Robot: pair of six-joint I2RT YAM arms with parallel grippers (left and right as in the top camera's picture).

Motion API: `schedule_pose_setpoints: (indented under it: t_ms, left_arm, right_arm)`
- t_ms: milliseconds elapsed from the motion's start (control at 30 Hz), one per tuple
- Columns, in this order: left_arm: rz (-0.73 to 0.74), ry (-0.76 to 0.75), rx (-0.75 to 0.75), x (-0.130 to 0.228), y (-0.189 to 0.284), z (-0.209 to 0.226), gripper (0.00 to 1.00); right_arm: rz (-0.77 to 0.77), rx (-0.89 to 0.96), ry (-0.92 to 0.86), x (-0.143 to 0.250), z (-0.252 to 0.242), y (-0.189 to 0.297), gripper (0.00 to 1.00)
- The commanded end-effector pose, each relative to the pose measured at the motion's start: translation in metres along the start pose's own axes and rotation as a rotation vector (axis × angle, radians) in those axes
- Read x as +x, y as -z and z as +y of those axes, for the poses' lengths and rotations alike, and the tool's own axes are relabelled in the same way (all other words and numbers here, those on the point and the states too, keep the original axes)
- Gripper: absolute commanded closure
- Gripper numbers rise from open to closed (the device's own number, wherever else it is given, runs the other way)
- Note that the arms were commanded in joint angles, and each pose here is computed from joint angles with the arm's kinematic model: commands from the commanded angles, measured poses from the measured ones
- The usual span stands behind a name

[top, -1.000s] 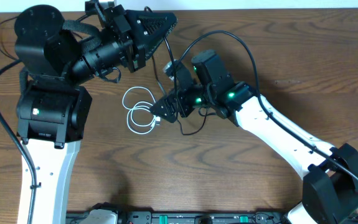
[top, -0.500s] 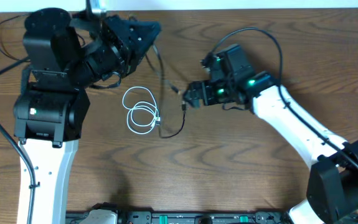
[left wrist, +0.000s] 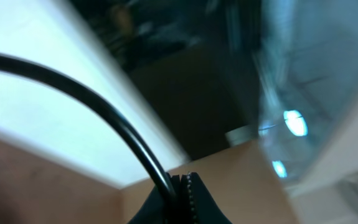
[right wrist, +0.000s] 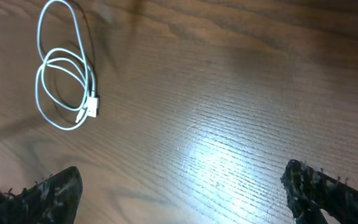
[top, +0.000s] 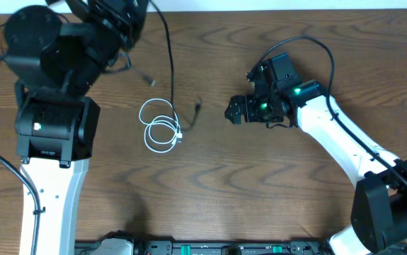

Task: Untangle cables
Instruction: 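Carry the black cable to the left table edge with the left gripper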

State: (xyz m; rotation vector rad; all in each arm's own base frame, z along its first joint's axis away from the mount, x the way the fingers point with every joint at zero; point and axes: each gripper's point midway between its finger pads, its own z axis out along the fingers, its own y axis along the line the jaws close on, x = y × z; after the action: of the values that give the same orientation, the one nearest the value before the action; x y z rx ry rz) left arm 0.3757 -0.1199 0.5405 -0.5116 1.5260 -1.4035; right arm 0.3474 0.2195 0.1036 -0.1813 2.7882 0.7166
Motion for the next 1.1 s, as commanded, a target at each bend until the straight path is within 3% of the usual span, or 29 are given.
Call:
schedule_pose_setpoints:
  t_ms: [0, 67, 200, 500, 700, 1067]
  left_arm:
    - [-0.146, -0.041, 0.125, -0.029, 0.009, -0.040, 0.93]
    - [-0.257, -0.075, 0.140, -0.047, 0.014, -0.047, 0.93]
    - [-0.530, -0.269, 0.003, -0.091, 0.029, -0.034, 0.92]
    - [-0.913, -0.767, -0.753, -0.168, 0.087, 0.049, 0.93]
    - [-1.051, -0.845, -1.110, -0.226, 0.146, 0.092, 0.93]
    - [-1.108, -0.816, -1.470, -0.291, 0.240, 0.155, 0.93]
  right_arm:
    - [-0.008, 0.007, 0.002, 0.004, 0.000, -0.001, 0.01]
    - [-0.011, 0.009, 0.002, 0.005, -0.002, -0.003, 0.01]
    - [-0.013, 0.032, 0.000, 0.011, -0.011, -0.010, 0.01]
    - [-0.017, 0.028, -0.008, 0.028, -0.024, -0.032, 0.01]
    - [-0.050, 0.015, 0.005, 0.032, -0.030, -0.043, 0.01]
    - [-0.098, -0.005, 0.004, 0.038, -0.038, -0.055, 0.01]
